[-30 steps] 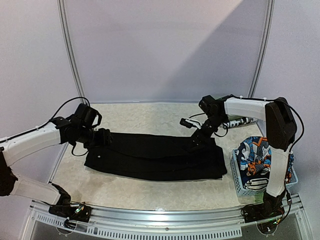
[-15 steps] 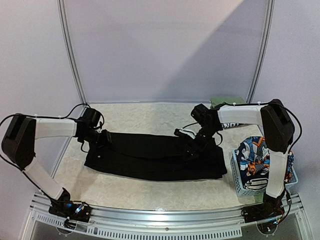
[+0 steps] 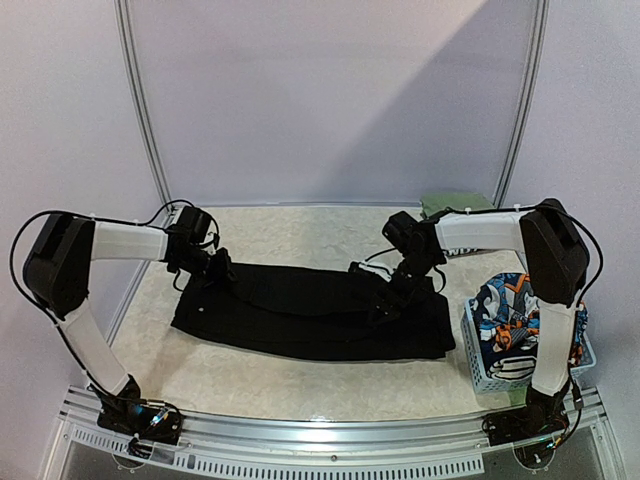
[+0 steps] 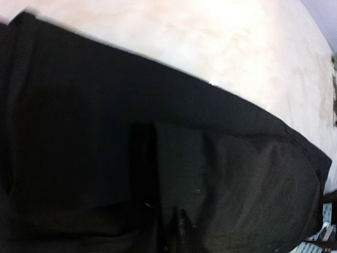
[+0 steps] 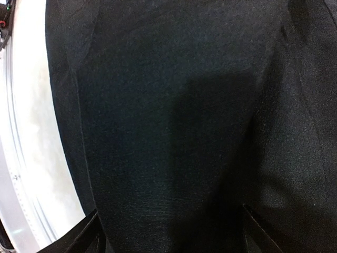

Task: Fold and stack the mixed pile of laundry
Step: Adjust the rectangle-folded shirt at the center of the board.

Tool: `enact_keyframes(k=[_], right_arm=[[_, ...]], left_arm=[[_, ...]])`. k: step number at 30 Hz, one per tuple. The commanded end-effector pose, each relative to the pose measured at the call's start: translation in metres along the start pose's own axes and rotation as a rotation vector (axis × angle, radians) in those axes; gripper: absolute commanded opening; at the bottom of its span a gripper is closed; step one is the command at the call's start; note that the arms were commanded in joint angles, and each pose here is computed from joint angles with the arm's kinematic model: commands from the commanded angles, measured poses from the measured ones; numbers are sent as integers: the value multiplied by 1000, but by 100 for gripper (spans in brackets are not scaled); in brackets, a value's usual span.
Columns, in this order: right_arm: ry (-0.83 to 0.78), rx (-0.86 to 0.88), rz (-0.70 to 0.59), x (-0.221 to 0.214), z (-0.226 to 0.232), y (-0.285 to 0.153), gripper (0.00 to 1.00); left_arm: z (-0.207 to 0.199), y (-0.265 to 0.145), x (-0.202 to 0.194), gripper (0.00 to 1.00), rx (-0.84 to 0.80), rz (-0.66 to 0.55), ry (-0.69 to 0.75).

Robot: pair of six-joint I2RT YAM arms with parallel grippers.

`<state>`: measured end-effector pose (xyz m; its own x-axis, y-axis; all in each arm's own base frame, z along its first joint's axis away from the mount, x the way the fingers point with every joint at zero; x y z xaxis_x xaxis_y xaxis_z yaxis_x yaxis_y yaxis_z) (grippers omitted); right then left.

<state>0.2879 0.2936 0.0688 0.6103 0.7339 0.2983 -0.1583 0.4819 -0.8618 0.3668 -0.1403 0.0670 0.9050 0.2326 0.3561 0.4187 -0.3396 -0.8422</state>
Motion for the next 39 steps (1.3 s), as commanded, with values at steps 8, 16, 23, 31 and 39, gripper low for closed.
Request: enact_keyframes(k=[8, 16, 23, 31, 39], right_arm=[[-69, -196, -97, 21, -17, -14, 83], [43, -299, -223, 51, -30, -34, 78], [110, -375, -267, 50, -47, -45, 76], [153, -426, -297, 45, -61, -60, 75], [134, -375, -301, 43, -55, -59, 76]], left_arm=[[-53, -60, 41, 0, -184, -108, 78], [-100, -100, 90, 0, -341, -260, 114], [-145, -141, 134, 0, -464, -400, 133], [-194, -153, 154, 0, -560, -422, 171], [-211, -138, 160, 0, -588, -395, 194]])
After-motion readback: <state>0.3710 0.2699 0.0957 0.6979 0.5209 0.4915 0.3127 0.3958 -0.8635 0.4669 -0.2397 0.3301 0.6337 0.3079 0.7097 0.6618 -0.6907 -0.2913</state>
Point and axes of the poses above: each gripper's point midway between its finger pads, its own y axis out along the fingers, its own z axis along the line the jaws close on, x = y × z, the point moved 3 cm from there along -y, back along the fingers, and after that the axes turned 6 degrees about y, right-handed, at the moved point
